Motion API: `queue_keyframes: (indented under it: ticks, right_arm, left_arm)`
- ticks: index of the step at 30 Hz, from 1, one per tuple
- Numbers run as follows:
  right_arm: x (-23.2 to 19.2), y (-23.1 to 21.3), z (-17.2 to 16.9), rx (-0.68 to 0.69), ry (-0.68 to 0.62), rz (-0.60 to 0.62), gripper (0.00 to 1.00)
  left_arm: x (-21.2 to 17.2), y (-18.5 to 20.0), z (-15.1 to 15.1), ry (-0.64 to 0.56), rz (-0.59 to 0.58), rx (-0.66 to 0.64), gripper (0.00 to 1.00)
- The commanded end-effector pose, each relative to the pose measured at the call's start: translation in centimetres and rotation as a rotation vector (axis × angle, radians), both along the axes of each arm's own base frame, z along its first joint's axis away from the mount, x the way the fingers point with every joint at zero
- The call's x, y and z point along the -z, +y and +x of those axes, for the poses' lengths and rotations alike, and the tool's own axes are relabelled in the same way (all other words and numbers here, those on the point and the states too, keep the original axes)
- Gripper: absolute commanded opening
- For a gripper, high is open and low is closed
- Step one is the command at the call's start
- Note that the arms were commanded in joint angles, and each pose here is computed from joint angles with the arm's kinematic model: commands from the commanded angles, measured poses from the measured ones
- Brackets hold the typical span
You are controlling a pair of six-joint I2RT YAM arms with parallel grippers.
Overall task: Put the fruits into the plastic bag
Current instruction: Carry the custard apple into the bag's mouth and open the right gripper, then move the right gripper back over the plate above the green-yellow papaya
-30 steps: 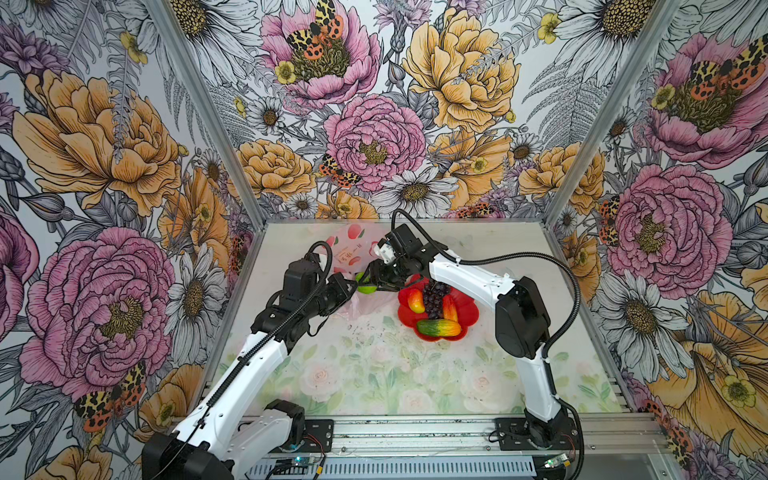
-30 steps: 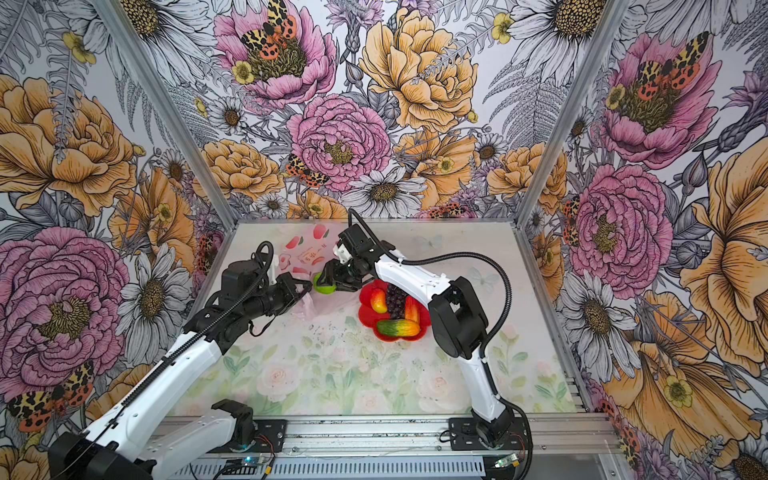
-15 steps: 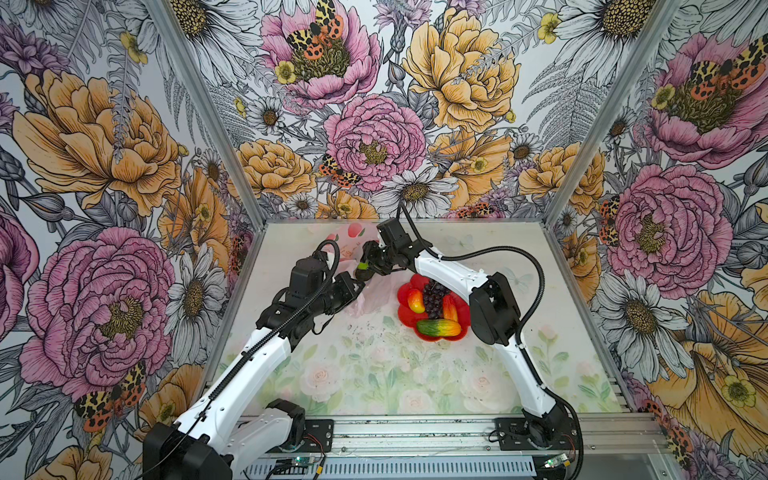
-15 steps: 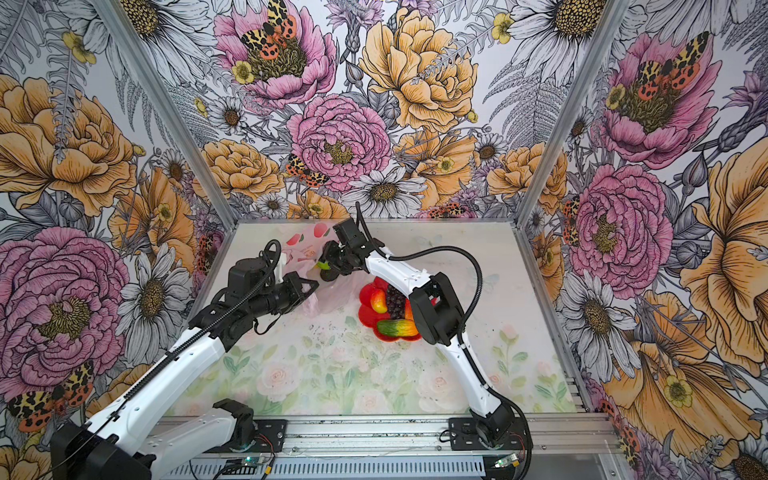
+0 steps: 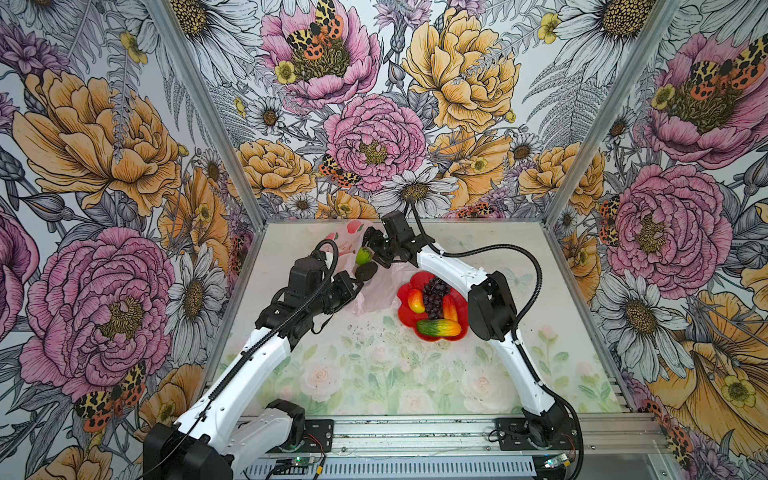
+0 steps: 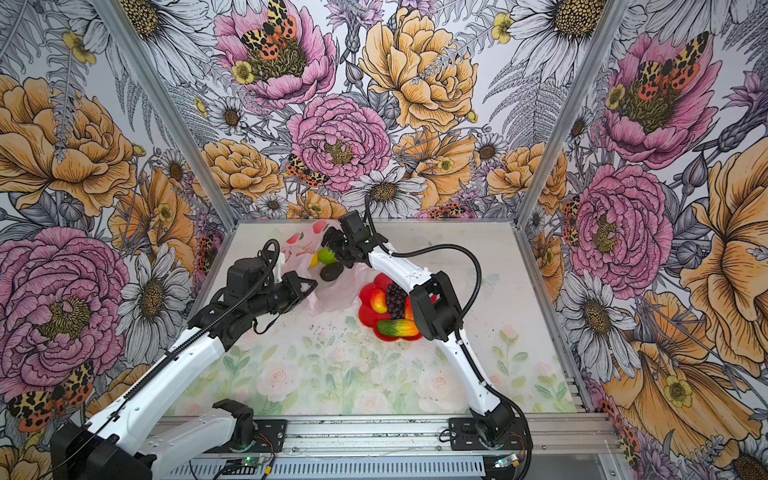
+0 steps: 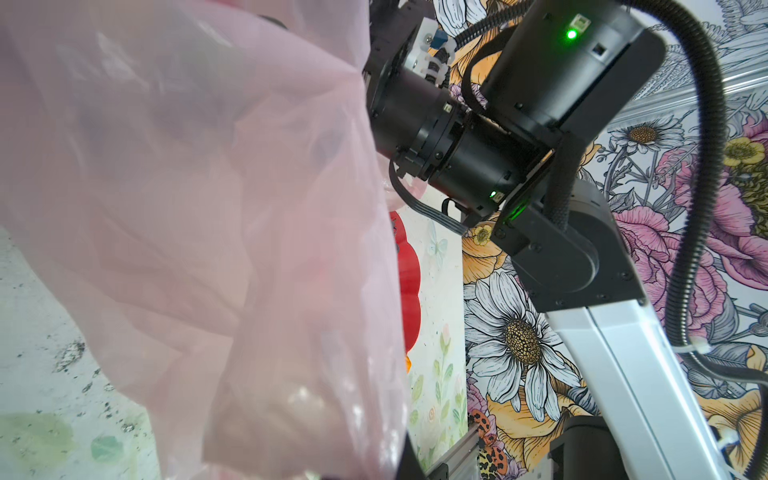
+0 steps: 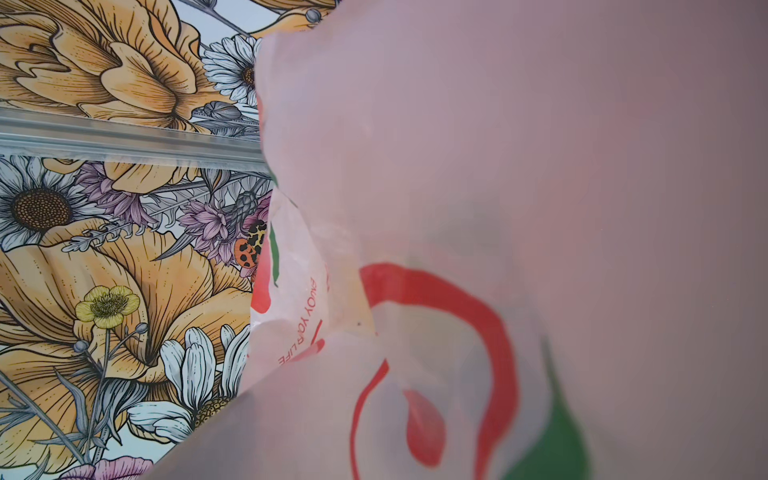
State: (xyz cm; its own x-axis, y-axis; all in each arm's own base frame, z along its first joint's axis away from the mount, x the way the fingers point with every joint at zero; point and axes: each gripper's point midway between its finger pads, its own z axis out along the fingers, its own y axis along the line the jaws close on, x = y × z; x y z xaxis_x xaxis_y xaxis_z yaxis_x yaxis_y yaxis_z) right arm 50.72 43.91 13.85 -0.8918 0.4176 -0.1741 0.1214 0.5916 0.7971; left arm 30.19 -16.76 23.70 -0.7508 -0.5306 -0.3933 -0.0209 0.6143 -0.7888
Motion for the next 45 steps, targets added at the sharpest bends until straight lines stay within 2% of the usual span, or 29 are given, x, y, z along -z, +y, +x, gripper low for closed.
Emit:
queue_keyframes:
  ticks: [1,3,4,9,17,20,25,28,31,33,36,43,45]
  right_arm:
    - [-2.8,-0.2,-0.3,-0.005,-0.061,0.005,0.92]
    - [-3.5,-0.4,-0.6,-0.012,-0.075,0.004,0.95]
    - [-4.1,-0.5,-0.8,-0.019,-0.085,0.004,0.99]
    - [-6.9,-1.7,-3.1,-0.062,-0.128,-0.02,1.0]
    - [-10.2,-7.7,-10.5,-0.115,-0.176,-0.125,0.99]
    - [-10.0,-11.6,-14.1,-0.135,-0.162,-0.248,0.99]
    - [-6.9,-19.2,-20.2,-0.233,-0.075,-0.543,1.0]
    - [-5.6,-22.4,-23.0,-0.32,-0.046,-0.679,0.99]
    - [-4.3,-24.4,-24.6,-0.359,0.038,-0.762,0.99]
    - [-3.7,-24.9,-25.1,-0.348,0.087,-0.772,1.0]
    - [-2.1,-25.7,-25.6,-0.215,0.216,-0.734,1.0]
    - [-0.1,-25.2,-26.2,0.243,0.376,-0.419,1.0]
    - [0.2,-24.6,-26.1,0.318,0.387,-0.334,1.0]
  left_arm:
    - [-1.7,0.2,-0.1,-0.054,-0.008,0.009,0.0]
    - [-1.7,0.3,-0.1,-0.053,-0.008,0.005,0.0]
    - [-1.7,0.4,-0.1,-0.053,-0.007,0.002,0.0]
    - [-1.5,0.9,-0.1,-0.047,-0.007,-0.022,0.0]
    - [-1.7,1.8,0.0,-0.066,0.008,-0.053,0.0]
    - [-1.7,2.0,-0.1,-0.072,0.01,-0.06,0.0]
    - [-1.9,2.4,-0.1,-0.077,0.006,-0.071,0.0]
    - [-1.7,2.6,-0.1,-0.07,0.004,-0.083,0.0]
    - [-1.4,2.8,0.0,-0.057,-0.003,-0.097,0.0]
    - [-1.1,2.9,0.1,-0.048,-0.004,-0.106,0.0]
    - [-0.9,3.2,0.3,-0.039,-0.007,-0.123,0.0]
    - [-0.3,3.9,0.4,-0.023,-0.002,-0.156,0.0]
    - [-0.1,4.1,0.3,-0.019,0.001,-0.166,0.0]
